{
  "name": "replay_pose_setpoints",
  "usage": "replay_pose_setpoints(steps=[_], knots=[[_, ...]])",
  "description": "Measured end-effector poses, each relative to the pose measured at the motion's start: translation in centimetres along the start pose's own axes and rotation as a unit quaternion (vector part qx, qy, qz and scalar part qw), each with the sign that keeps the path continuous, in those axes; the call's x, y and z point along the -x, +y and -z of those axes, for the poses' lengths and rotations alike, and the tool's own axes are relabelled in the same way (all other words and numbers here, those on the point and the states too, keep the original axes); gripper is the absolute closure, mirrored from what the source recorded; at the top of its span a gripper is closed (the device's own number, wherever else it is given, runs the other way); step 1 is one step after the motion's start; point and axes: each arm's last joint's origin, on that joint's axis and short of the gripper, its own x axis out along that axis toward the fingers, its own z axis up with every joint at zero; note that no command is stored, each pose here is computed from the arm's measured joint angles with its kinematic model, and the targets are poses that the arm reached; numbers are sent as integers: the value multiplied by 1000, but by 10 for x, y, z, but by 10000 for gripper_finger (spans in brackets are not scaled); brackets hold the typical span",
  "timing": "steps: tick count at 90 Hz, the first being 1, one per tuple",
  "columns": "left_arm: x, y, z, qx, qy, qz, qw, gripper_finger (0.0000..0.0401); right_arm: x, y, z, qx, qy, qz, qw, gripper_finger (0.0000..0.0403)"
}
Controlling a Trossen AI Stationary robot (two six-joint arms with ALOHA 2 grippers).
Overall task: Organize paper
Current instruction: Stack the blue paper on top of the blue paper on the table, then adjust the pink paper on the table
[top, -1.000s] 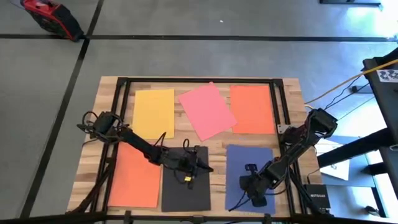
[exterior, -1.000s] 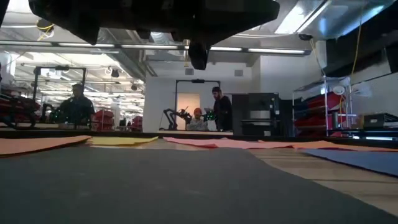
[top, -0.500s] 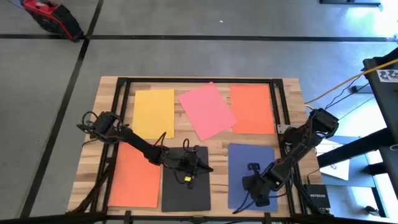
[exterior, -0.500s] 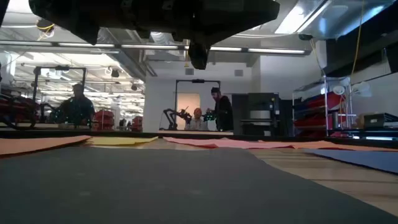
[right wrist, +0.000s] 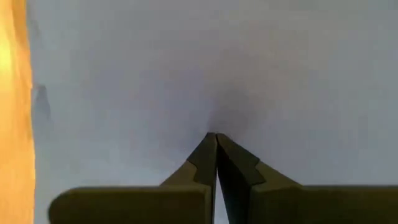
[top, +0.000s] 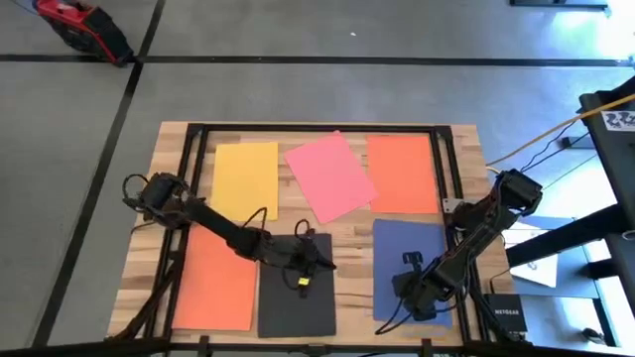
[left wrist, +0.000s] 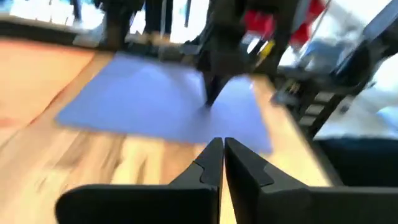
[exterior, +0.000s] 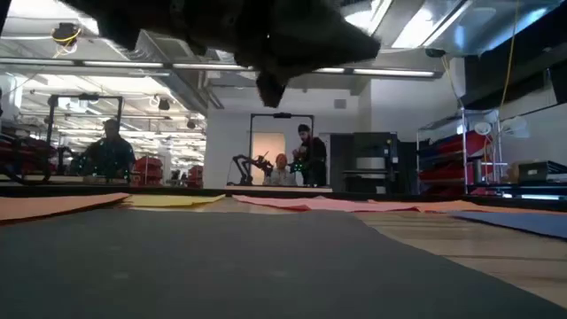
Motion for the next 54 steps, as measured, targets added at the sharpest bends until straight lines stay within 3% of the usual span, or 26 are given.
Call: replay_pose_setpoints(steps=[12, 28, 54], knots=[[-2, 21, -4, -23, 91, -78, 992, 401, 9, -2, -1, -20, -34, 5, 999, 403], [-9, 57, -15, -26, 148, -139, 979, 401, 12, -6, -8, -45, -55, 13, 997, 403], [-19, 89, -11, -21, 174, -143, 974, 401, 26, -3, -26, -23, -100, 15, 995, 403]])
